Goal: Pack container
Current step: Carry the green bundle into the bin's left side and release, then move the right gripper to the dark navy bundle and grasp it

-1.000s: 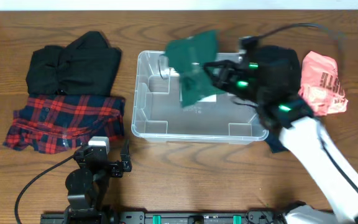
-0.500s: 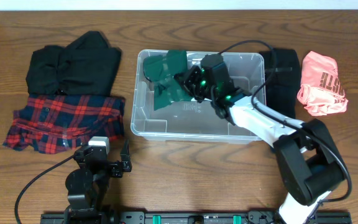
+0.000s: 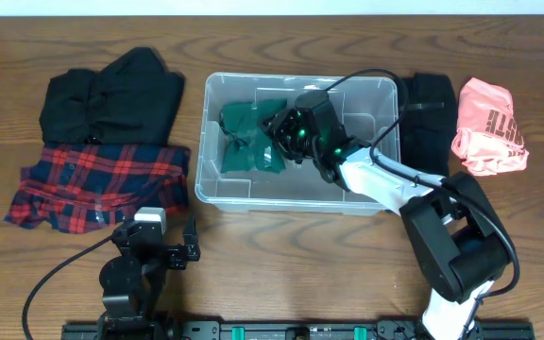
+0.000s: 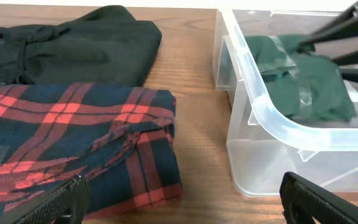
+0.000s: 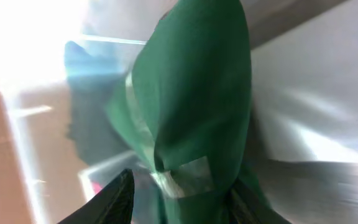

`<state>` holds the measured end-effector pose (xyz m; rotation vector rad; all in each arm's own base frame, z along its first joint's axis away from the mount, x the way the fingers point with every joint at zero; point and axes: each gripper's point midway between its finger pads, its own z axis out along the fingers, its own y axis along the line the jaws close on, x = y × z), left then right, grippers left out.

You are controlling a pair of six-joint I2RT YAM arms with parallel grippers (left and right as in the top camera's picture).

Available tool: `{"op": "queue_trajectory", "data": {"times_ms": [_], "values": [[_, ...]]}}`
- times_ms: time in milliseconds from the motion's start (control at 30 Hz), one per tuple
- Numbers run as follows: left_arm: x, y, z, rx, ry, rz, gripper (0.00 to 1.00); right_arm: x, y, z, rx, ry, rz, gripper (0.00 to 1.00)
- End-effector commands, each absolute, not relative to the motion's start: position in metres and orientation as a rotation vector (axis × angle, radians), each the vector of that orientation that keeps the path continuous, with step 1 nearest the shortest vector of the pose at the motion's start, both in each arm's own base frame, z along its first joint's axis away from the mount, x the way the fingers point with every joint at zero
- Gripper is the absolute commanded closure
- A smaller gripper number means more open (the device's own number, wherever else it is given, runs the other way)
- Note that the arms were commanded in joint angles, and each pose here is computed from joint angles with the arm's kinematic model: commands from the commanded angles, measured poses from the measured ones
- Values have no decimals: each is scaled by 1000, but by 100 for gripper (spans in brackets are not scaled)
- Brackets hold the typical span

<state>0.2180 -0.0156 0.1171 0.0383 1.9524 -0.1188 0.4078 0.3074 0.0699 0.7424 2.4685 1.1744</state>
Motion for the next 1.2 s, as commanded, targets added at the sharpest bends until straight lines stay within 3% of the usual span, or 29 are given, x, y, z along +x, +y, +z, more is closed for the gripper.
{"op": "queue_trajectory", "data": {"times_ms": [0, 133, 267, 433, 533, 767, 1000, 1167], "values": [[218, -19, 110, 45, 1965, -139, 2, 421, 281, 110, 500, 2400, 1083, 59], [218, -19, 110, 45, 1964, -139, 2, 421, 229, 146, 307, 2369, 880, 59], [218, -19, 110, 45, 1965, -139, 2, 409, 171, 197, 171, 2308, 730, 51], [218, -19, 110, 45, 1964, -139, 2, 384, 73, 253, 262, 2205, 565, 30], [218, -19, 110, 45, 1965, -139, 2, 367, 5, 260, 403, 2185, 432, 18], [218, -19, 110, 45, 1964, -139, 2, 330, -84, 187, 661, 2399, 331, 7], [218, -19, 110, 45, 1965, -139, 2, 325, -65, 80, 671, 2662, 544, 10], [218, -19, 110, 45, 1965, -139, 2, 335, -66, 39, 694, 2701, 593, 11]]}}
